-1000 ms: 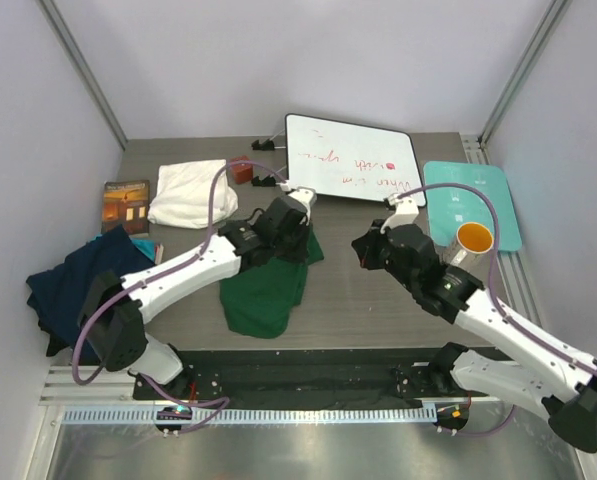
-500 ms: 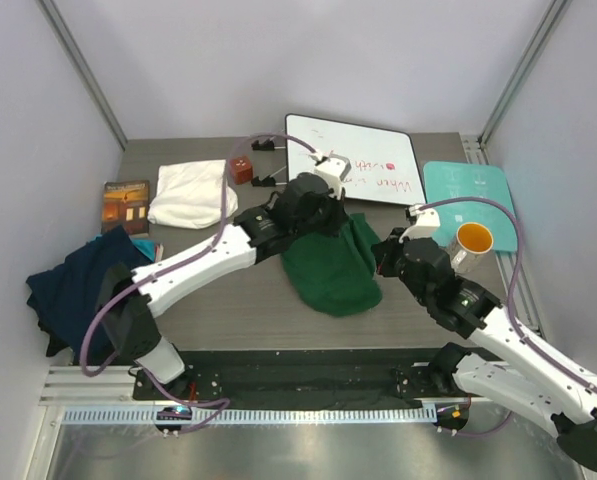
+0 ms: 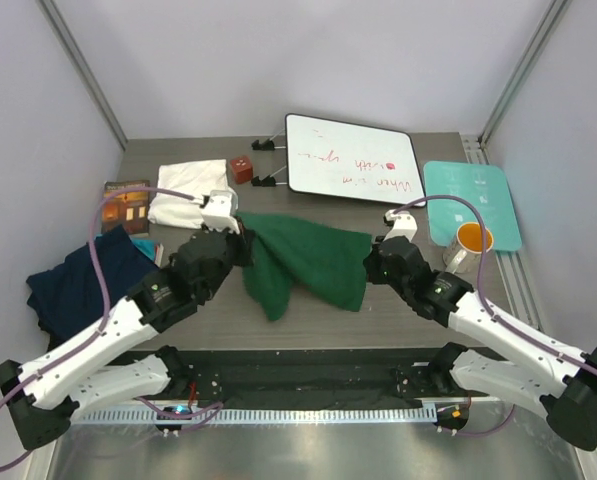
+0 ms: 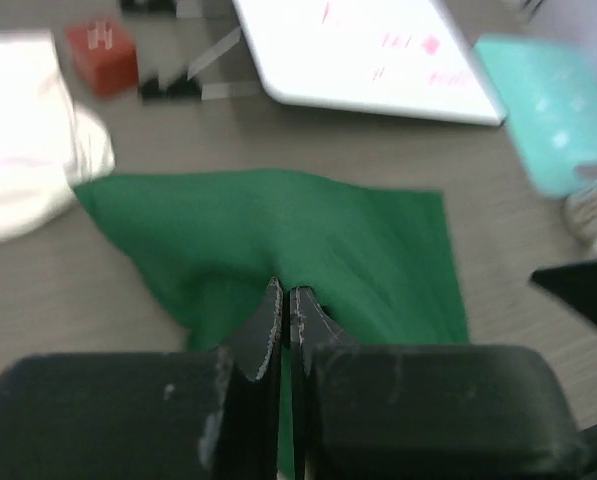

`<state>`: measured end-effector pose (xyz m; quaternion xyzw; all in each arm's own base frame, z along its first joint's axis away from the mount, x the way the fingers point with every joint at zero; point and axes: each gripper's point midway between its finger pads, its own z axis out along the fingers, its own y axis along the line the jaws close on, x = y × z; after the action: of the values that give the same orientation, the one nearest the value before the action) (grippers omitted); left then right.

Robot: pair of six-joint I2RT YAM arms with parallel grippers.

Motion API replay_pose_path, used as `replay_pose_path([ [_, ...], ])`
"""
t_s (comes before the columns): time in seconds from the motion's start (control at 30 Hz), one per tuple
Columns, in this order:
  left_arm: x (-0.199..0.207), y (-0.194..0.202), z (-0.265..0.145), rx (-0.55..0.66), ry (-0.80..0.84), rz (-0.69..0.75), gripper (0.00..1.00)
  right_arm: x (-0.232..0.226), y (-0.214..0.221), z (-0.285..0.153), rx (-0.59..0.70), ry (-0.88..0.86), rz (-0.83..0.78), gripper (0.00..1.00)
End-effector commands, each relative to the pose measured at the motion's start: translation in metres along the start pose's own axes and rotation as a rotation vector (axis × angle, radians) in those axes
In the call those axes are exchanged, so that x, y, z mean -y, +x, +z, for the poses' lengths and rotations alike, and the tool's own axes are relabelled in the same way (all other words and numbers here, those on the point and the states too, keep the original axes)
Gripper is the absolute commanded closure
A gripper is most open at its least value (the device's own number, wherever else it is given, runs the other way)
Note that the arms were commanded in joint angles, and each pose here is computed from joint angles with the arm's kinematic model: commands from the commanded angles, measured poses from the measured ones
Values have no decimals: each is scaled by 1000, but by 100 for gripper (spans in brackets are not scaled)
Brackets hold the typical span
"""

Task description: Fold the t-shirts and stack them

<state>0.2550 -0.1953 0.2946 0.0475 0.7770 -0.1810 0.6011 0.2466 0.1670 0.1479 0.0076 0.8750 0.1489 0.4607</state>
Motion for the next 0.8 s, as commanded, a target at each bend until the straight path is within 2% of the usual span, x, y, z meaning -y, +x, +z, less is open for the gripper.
replay_pose_path([
  [0.0,-30,94,3,-229,-136,-34,100,-15,-9,7,23,-48,44,99],
  [0.1,-36,128,0,-310,-165,-65,100,-25,-6,13,-9,-80,38,99],
  [0.23,-40,135,2,-327,-187,-49,100,-48,2,19,-66,-175,50,99],
  [0.27,-41,127,4,-307,-202,-42,100,-58,12,19,-113,-225,52,93],
  [0.33,-40,114,7,-280,-205,-22,100,-67,19,20,-140,-277,63,89],
  [0.43,-32,92,15,-233,-194,10,100,-64,26,23,-154,-265,79,80],
  [0.47,-33,88,18,-227,-207,26,100,-65,26,22,-155,-271,82,72],
  [0.53,-35,83,25,-234,-253,64,100,-71,28,19,-165,-307,96,70],
  [0.6,-44,83,29,-230,-322,78,100,-90,37,11,-223,-415,128,69],
  [0.77,-40,80,40,-184,-307,36,100,-123,69,0,-323,-561,207,62],
])
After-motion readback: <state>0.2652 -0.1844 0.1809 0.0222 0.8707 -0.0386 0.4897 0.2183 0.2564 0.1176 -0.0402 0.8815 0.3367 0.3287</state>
